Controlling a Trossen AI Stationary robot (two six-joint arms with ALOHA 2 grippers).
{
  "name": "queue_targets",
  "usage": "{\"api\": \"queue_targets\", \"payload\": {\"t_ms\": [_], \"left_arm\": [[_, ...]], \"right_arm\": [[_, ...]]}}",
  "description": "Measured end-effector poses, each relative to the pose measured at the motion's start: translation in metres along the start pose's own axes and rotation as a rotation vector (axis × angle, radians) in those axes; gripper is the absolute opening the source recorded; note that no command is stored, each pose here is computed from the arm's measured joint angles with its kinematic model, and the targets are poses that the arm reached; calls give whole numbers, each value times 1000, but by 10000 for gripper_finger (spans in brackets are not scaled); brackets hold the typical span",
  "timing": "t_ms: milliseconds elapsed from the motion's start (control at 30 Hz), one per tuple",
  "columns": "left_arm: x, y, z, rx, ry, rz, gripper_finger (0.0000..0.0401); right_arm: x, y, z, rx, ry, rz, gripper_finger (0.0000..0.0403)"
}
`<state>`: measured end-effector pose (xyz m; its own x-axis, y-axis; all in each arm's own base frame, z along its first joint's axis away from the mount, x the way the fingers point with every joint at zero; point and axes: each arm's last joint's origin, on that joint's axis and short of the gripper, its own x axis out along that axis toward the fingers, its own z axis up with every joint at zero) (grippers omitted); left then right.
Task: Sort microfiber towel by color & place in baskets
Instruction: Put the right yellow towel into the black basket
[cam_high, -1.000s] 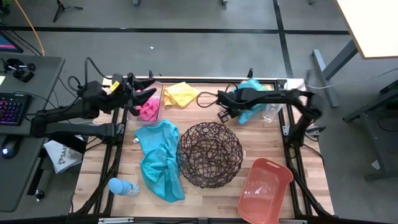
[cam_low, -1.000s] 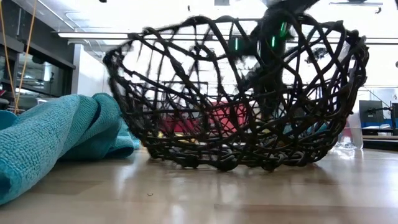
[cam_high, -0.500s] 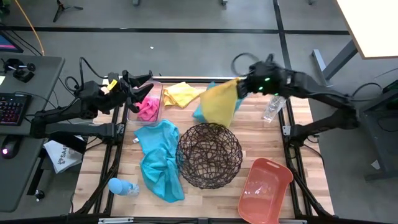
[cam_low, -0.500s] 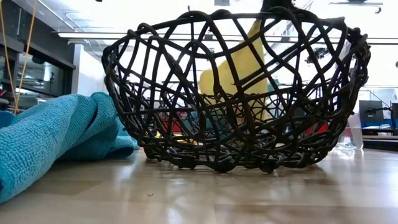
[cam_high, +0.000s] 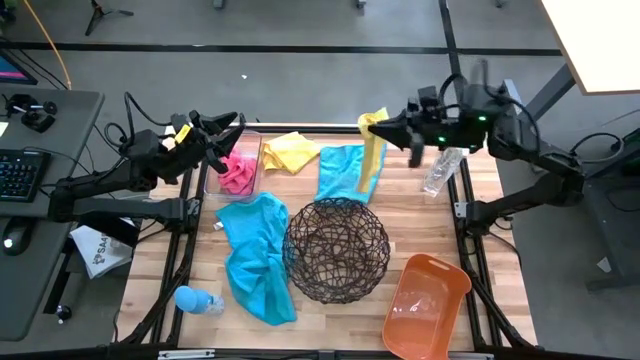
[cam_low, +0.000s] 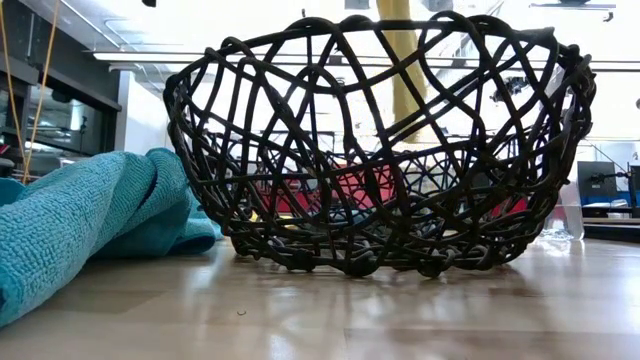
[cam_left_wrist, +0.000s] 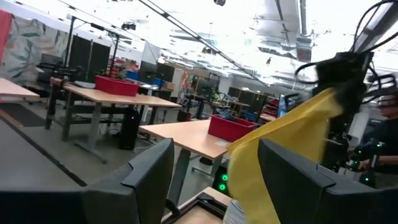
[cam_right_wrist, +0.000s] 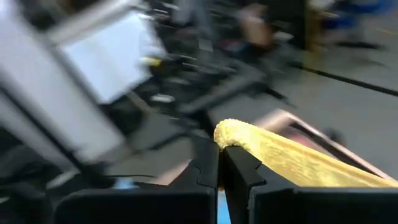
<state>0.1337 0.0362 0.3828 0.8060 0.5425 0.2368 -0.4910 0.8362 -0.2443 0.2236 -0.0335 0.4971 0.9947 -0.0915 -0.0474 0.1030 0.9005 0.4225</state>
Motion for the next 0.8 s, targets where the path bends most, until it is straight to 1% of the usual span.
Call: {"api": "queue_targets", "payload": {"t_ms": [67, 133, 267, 467, 667, 800], "left_arm": [[1, 0, -1, 2, 3, 1, 223], [2, -1, -2, 4, 9, 2, 223], [5, -1, -5, 32, 21, 4, 223], [10, -3, -9, 42, 42, 7, 223], [13, -4, -13, 49, 56, 9, 223], [14, -4, -13, 50, 58, 9, 223]], "right_arm": [[-3, 12, 4, -19, -20, 104, 0], [-4, 23, 3, -26, -19, 182, 0], [2, 37, -7, -38, 31, 257, 0], [24, 51, -28, -44, 127, 316, 0], [41, 56, -43, -46, 185, 320, 0], [46, 58, -51, -37, 232, 314, 0]]}}
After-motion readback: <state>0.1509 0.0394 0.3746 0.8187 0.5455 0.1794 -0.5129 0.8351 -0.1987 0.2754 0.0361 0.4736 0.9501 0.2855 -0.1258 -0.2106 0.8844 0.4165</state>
